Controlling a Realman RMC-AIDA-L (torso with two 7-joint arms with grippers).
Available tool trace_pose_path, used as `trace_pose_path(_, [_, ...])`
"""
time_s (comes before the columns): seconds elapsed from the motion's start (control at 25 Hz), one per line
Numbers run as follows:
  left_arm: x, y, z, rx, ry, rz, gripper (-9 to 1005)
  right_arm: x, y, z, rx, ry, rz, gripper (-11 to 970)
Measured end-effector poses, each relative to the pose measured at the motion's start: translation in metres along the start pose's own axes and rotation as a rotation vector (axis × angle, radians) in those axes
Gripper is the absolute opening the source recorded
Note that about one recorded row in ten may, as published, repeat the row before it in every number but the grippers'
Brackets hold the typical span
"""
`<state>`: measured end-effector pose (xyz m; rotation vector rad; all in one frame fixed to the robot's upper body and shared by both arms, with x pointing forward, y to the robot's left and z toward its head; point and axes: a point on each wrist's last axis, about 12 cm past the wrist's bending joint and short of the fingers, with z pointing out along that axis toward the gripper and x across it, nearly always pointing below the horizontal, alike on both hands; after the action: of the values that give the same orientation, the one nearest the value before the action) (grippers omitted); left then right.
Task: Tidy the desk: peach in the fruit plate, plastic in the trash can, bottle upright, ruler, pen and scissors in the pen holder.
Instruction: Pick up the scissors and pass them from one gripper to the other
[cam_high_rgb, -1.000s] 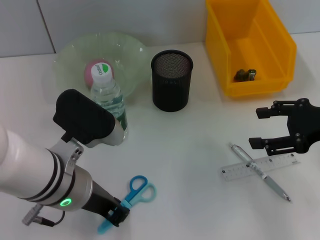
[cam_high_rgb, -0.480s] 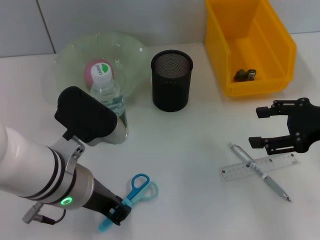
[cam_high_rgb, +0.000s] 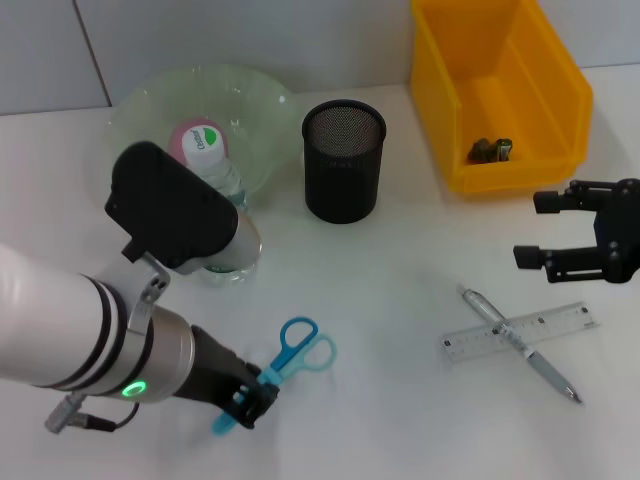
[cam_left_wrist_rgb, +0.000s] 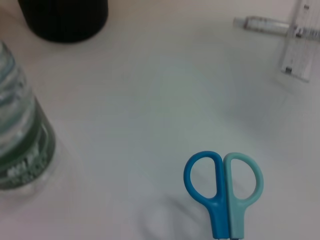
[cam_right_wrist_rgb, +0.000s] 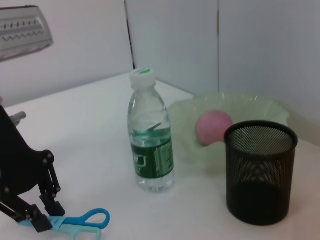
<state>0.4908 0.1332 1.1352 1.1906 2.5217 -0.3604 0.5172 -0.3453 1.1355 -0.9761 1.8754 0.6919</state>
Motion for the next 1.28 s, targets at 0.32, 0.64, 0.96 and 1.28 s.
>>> trace_pose_path(0.32, [-0.018,-0.003,-0.025,-0.098,-0.149,0.08,217,0.014,-0.002,-0.01,0.069,-0.24,0.15,811])
trace_pose_path(0.64, [-0.037,-0.004,-0.048,-0.188,-0.273,0.176,217,0.038,0.01,-0.02,0.121,-0.589,0.245,812])
trace_pose_path(0.96, [-0.049,-0.006,-0.053,-0.257,-0.423,0.271,218,0.047,0.026,-0.004,0.098,-0.712,0.245,812])
trace_pose_path(1.28, [-0.04,-0.002,-0.054,-0.307,-0.544,0.29,218,0.046,0.03,0.014,0.07,-0.743,0.275,811])
